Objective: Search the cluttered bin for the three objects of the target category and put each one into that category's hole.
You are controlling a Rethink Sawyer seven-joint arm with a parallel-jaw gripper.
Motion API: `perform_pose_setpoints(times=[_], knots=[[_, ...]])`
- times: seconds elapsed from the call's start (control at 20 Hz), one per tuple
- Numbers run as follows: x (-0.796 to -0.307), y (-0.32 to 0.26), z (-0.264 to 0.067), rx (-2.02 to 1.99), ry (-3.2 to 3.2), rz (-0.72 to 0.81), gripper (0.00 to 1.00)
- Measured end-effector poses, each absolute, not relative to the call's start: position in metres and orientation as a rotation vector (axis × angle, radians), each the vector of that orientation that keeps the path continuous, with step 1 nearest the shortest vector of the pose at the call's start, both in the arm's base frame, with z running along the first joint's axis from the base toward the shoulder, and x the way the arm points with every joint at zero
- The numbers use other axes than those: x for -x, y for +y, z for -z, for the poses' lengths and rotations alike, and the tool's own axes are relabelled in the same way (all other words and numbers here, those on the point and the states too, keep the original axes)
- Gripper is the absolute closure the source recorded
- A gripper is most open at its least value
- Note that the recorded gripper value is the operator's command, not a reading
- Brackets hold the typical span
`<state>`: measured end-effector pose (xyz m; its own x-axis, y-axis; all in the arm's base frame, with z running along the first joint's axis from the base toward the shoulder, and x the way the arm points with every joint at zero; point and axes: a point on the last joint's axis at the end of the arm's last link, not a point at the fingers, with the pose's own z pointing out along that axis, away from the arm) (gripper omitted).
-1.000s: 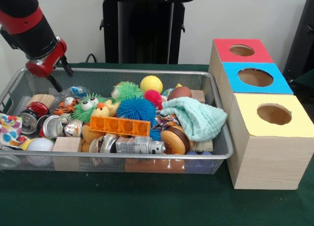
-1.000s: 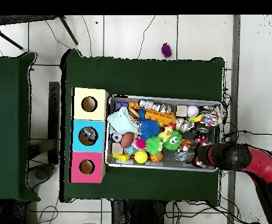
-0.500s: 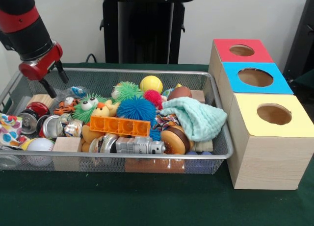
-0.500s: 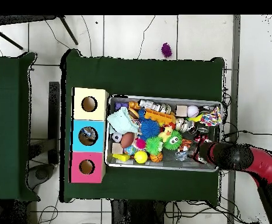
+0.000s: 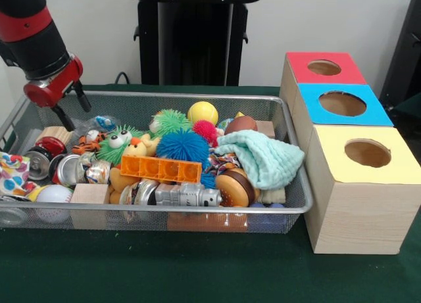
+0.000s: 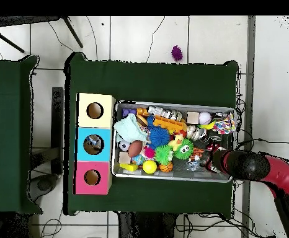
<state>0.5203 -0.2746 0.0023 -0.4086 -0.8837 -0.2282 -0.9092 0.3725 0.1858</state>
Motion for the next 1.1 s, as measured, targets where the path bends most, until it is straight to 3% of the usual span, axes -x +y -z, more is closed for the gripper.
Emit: perform_pose_setpoints(times=[1.1], knots=[[-0.511,-0.239,0.031,1.641,2.483,-0.576,0.00]])
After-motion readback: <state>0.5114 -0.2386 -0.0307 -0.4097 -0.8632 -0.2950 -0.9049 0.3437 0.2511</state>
